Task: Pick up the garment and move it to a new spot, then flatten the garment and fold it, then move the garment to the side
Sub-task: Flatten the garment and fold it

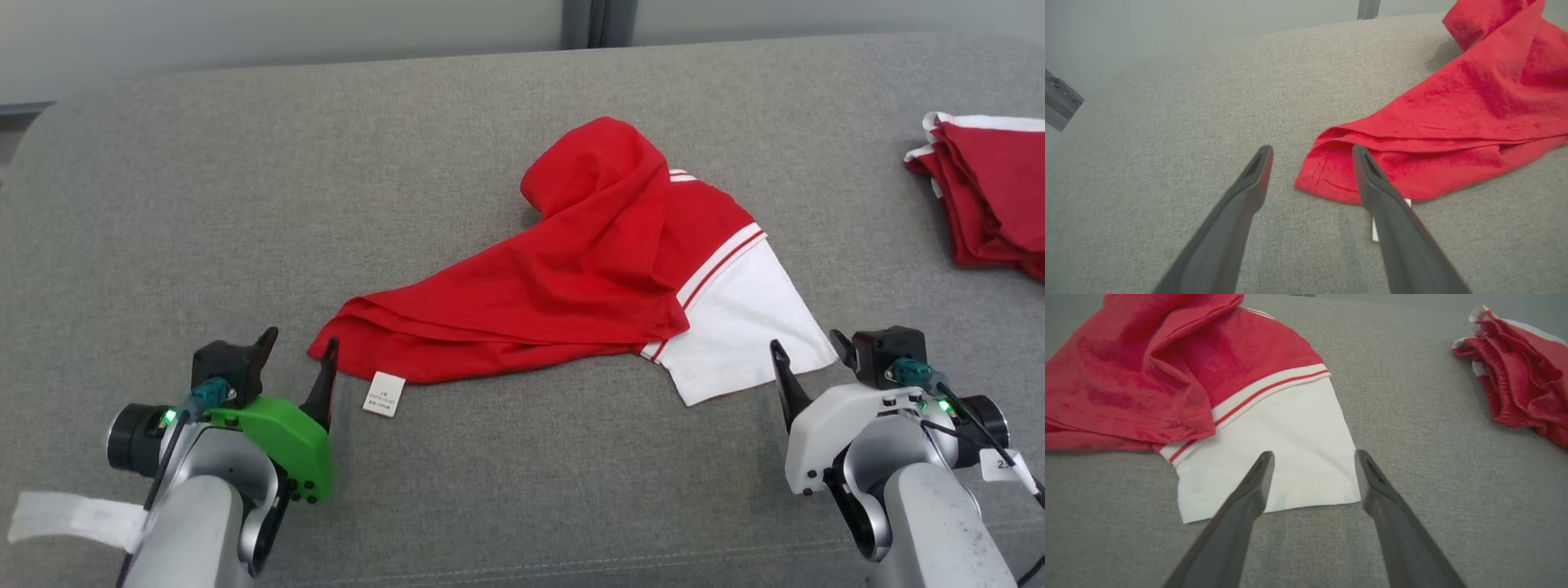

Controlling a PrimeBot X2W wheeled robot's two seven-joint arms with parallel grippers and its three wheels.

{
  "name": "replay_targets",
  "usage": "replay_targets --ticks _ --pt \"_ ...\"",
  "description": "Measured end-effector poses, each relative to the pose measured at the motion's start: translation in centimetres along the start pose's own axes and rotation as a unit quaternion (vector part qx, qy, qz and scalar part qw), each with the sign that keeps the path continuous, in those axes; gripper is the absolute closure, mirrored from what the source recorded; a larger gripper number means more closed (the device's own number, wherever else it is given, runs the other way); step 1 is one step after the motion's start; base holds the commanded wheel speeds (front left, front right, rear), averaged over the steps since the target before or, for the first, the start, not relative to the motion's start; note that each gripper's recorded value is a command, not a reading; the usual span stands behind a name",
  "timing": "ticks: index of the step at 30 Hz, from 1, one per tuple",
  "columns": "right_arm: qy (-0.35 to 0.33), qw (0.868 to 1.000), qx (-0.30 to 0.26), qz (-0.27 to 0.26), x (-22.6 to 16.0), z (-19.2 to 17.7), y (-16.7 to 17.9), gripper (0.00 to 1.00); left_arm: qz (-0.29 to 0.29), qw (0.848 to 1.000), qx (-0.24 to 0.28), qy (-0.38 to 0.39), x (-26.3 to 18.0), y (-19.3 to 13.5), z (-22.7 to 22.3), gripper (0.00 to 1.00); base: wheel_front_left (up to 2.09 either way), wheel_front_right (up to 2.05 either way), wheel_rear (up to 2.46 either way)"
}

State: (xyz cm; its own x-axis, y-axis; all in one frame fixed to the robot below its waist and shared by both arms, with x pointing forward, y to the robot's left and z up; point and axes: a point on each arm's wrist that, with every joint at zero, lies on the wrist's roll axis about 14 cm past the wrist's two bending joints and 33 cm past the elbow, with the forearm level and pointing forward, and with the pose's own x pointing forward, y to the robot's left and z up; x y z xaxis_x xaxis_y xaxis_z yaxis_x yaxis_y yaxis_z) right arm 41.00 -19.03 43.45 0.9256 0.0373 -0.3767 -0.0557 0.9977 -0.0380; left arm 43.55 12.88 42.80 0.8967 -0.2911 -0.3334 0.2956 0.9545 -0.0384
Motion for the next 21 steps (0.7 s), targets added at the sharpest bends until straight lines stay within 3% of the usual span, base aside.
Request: replay_targets --ticks 10,21 --pt "0.056 0.998 -0.004 -0.015 1.9 -2.8 -1.2 0.0 -0.019 0.997 0.01 0.071 3.4 -0.1 -3.1 0.0 0.0 0.0 0.0" --pt "0.08 0.997 -0.011 -0.003 3.6 -3.8 -0.4 0.0 -0.013 0.995 0.001 0.1 4.5 0.0 -4.8 0.0 0.0 0.0 0.0"
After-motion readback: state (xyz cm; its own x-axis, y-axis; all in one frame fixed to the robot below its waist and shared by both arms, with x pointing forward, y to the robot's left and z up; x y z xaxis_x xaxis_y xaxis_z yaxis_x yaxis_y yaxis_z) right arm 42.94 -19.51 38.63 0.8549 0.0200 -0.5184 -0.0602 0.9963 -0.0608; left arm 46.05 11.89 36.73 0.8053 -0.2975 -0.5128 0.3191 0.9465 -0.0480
